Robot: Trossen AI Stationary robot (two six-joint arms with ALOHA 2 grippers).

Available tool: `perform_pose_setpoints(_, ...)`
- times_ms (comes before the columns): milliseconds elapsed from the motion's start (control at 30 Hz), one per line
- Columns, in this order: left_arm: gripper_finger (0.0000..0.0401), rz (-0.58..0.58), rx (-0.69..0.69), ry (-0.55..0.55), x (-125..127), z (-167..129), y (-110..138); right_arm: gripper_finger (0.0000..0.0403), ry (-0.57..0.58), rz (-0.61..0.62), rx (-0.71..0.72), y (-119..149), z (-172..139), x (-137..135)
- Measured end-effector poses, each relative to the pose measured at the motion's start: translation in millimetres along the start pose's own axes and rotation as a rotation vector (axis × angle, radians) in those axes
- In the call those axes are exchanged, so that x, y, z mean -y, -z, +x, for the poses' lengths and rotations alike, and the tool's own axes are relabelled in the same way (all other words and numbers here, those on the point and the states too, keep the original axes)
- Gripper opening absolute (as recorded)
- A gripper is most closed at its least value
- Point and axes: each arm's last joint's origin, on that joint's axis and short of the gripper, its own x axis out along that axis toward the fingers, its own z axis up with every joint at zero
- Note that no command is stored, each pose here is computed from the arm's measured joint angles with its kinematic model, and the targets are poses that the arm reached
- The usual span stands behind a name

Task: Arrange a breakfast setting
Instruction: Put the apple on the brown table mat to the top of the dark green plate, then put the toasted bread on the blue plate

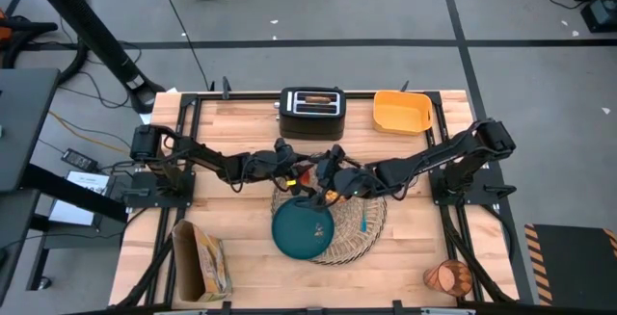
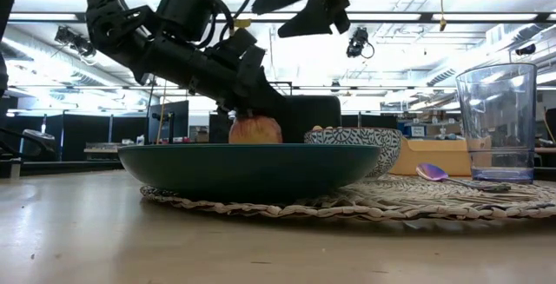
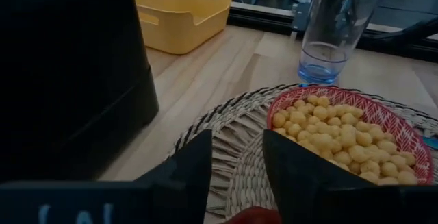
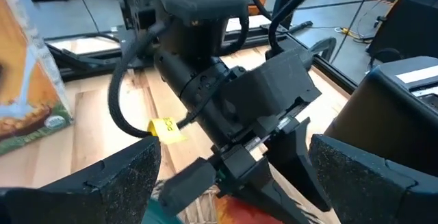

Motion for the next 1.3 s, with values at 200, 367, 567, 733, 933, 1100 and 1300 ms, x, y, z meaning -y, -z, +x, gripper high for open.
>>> perform_pose_setpoints(200, 0.0144, -0.001, 0.004, 0.001, 0, -1, -2, 0.0374, -0.020, 0.028, 0.030, -14, -13, 6)
perform_pose_setpoints(367, 0.0144, -0.006, 0.018, 0.004, 0, -4, -8, 0.0374, -0.024, 0.039, 0.046, -22, -23, 11)
perform_pose_setpoints(567, 0.0144, -0.008, 0.043, 0.009, 0, -9, -19, 0.0373, -0.024, 0.034, 0.030, -24, -29, 15)
perform_pose_setpoints(733, 0.0144, 0.035, 0.037, 0.066, 6, -24, -33, 0.0364, -0.029, 0.031, -0.047, -28, -31, 39)
perform_pose_setpoints(933, 0.0144, 0.124, 0.056, 0.151, 25, -54, -53, 0.0327, -0.016, -0.005, -0.070, -42, -25, 89)
perform_pose_setpoints(1100, 0.0144, 0.111, 0.139, 0.202, 23, -87, -51, 0.0290, -0.012, -0.049, -0.135, -37, -1, 129)
perform_pose_setpoints(1300, 0.0144, 0.072, 0.204, 0.271, 6, -121, -33, 0.0250, 0.082, -0.152, -0.085, -39, 23, 179)
